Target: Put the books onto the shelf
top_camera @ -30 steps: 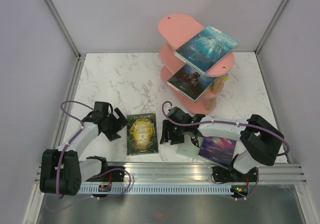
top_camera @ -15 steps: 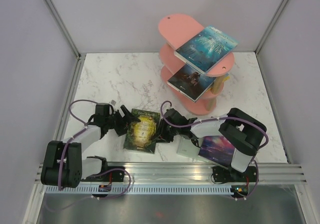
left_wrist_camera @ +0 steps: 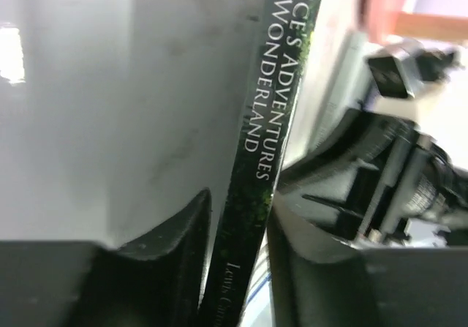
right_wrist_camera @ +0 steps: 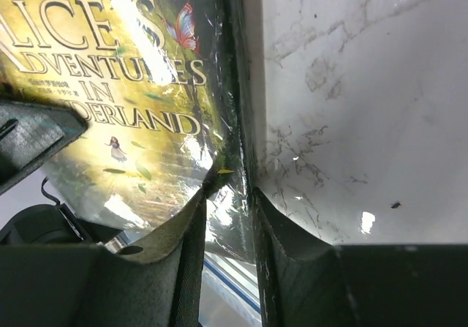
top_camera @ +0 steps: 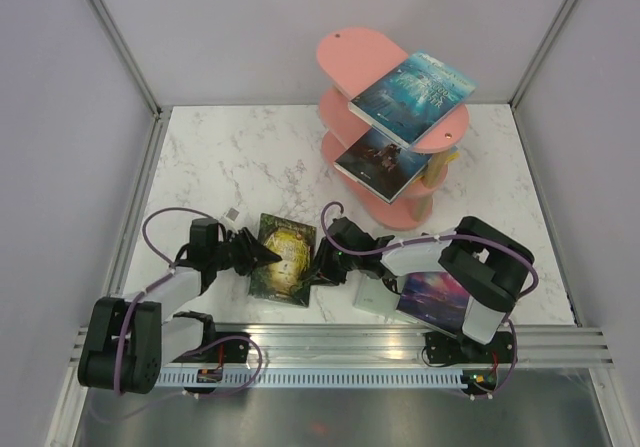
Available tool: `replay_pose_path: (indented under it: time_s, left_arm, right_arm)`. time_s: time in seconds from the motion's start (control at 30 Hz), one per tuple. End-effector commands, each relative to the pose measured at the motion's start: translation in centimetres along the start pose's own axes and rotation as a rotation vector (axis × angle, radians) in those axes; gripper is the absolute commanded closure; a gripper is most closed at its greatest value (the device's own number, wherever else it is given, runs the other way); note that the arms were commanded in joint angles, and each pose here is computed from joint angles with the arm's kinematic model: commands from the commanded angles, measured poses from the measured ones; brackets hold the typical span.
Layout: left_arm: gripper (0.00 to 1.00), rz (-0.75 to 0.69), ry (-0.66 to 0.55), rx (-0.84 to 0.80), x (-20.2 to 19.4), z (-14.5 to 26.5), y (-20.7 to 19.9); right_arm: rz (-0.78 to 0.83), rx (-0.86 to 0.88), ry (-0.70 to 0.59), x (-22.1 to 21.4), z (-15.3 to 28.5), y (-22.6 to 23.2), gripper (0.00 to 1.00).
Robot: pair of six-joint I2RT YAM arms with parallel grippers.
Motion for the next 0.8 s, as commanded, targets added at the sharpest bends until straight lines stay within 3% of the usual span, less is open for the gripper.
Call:
replay_pose_path:
  time_s: [0.0,0.07,0.1,0.2,0.23,0.37,0.43,0.77]
  left_arm:
    - [0.65,0.014,0.135,-0.158,-2.6,0.8,-3.5]
    - [0.91,0.004,0.132,-0.178,-2.5,1.1,-4.1]
    - [0.97,0.000,0.135,-0.188,-2.6,1.2,-4.4]
    - [0.98,-0.045,0.097,-0.186,-1.3,1.9,-6.0]
    - [0.98,-0.020,0.115,-0.139,-1.5,2.2,-5.7]
    - [0.98,-0.102,0.057,-0.069,1.1,3.8,-7.4]
    - [0.98,-0.113,0.044,-0.114,2.4,4.9,-9.4]
    - [0.98,-0.140,0.020,-0.298,5.1,9.2,-17.6]
  right_arm:
    - [0.016,-0.208,-0.076,0.2,-1.5,-5.9,0.65]
    - [0.022,-0.195,-0.078,0.2,-1.3,-5.4,0.64]
    - [0.030,-0.189,-0.077,0.3,-1.2,-5.1,0.63]
    - [0.059,-0.161,-0.072,0.1,-0.3,-3.9,0.52]
    - [0.073,-0.143,-0.072,-0.2,0.4,-3.1,0.40]
    - [0.147,-0.093,-0.085,-1.2,3.1,-0.7,0.20]
    - [0.192,-0.062,-0.077,-2.2,4.4,0.4,0.08]
    - [0.315,0.261,-0.207,-2.5,16.7,10.7,0.02]
Point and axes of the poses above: each gripper's point midway between its finger pads, its own z axis back along the fingers, its own y axis along the line the jaws close on, x = y × z, the point moved 1 cm from there along z, back along the fingers, and after that the axes turned 1 degree about -z, right-handed, at the moved point
